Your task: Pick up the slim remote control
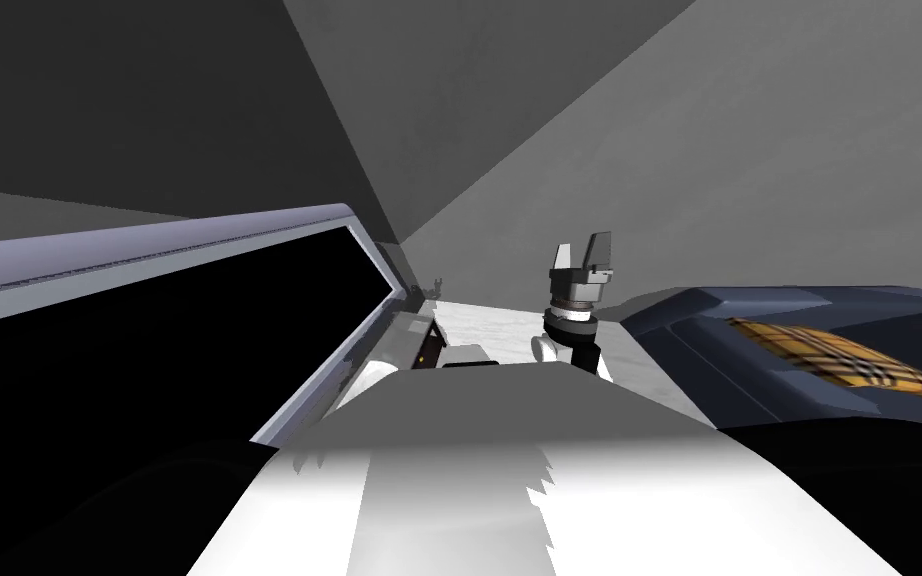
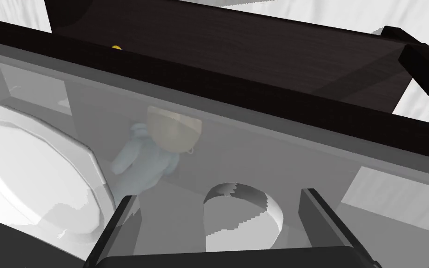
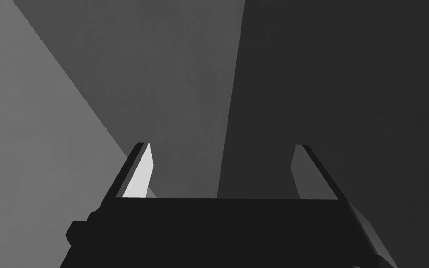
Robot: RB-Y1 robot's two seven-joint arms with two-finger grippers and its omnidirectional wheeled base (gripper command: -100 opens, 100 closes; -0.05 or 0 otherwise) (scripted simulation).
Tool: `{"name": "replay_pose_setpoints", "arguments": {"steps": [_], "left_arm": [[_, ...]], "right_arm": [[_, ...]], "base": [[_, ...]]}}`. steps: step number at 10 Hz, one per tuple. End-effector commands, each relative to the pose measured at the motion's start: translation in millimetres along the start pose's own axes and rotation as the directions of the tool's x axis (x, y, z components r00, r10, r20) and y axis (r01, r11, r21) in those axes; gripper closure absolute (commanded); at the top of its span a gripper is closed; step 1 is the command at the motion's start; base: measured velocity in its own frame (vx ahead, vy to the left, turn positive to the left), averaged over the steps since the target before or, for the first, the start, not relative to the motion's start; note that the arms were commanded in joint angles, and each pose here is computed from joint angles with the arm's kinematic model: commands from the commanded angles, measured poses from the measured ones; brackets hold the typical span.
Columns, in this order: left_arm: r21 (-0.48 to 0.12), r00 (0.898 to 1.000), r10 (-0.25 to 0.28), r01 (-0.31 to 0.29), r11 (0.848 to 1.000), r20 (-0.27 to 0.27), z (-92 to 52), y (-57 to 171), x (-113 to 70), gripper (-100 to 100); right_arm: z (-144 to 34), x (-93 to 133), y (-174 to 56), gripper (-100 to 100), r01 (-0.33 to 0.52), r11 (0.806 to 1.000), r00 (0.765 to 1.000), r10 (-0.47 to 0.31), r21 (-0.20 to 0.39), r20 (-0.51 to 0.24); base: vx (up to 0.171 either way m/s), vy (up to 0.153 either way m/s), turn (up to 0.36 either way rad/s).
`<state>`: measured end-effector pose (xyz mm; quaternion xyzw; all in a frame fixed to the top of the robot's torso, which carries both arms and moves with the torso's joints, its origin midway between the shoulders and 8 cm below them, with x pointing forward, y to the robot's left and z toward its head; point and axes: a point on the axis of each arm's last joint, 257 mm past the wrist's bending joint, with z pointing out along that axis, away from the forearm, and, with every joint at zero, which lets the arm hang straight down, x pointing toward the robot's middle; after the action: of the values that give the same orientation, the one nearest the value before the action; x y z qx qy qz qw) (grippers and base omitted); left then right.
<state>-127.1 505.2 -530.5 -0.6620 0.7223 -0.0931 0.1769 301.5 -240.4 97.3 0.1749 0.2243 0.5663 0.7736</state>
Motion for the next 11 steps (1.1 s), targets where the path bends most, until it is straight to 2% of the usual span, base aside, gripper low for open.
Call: {"name": "replay_pose_setpoints", "arguments": {"steps": [1,2,4,5,7,10,11], "left_arm": [[-0.076,1.000,-0.010,0.010,0.997,0.004,-7.6,27.8,3.3,-100],[-0.076,1.000,-0.010,0.010,0.997,0.004,-7.6,27.8,3.3,-100],[-0.180,1.000,-0.017,0.018,0.983,0.008,-17.4,67.6,8.9,-100],[-0.180,1.000,-0.017,0.018,0.983,0.008,-17.4,67.6,8.9,-100],[-0.259,1.000,-0.019,0.021,0.966,0.010,-25.6,97.0,15.3,-100],[-0.346,1.000,-0.016,0.019,0.938,0.011,-35.0,128.4,25.2,-100],[-0.326,1.000,-0.019,0.021,0.945,0.012,-32.7,122.8,23.4,-100]], "right_arm": [[0.0,0.0,0.0,0,0.000,1.000,1.000,0.000,0.000,0.000],[0.0,0.0,0.0,0,0.000,1.000,1.000,0.000,0.000,0.000],[0.0,0.1,0.0,0,0.000,1.000,1.000,0.000,0.000,0.000],[0.0,0.1,0.0,0,0.000,1.000,1.000,0.000,0.000,0.000],[0.0,0.0,0.0,0,0.000,1.000,1.000,0.000,0.000,0.000],[0.0,0.0,0.0,0,0.000,1.000,1.000,0.000,0.000,0.000],[0.0,0.0,0.0,0,0.000,1.000,1.000,0.000,0.000,0.000]], "base": [[0.045,0.096,-0.170],[0.028,0.067,-0.160],[0.029,0.079,-0.337],[0.031,0.102,-0.100],[0.035,0.096,-0.242],[0.007,0.111,-0.210],[0.001,0.056,-0.044]]}}
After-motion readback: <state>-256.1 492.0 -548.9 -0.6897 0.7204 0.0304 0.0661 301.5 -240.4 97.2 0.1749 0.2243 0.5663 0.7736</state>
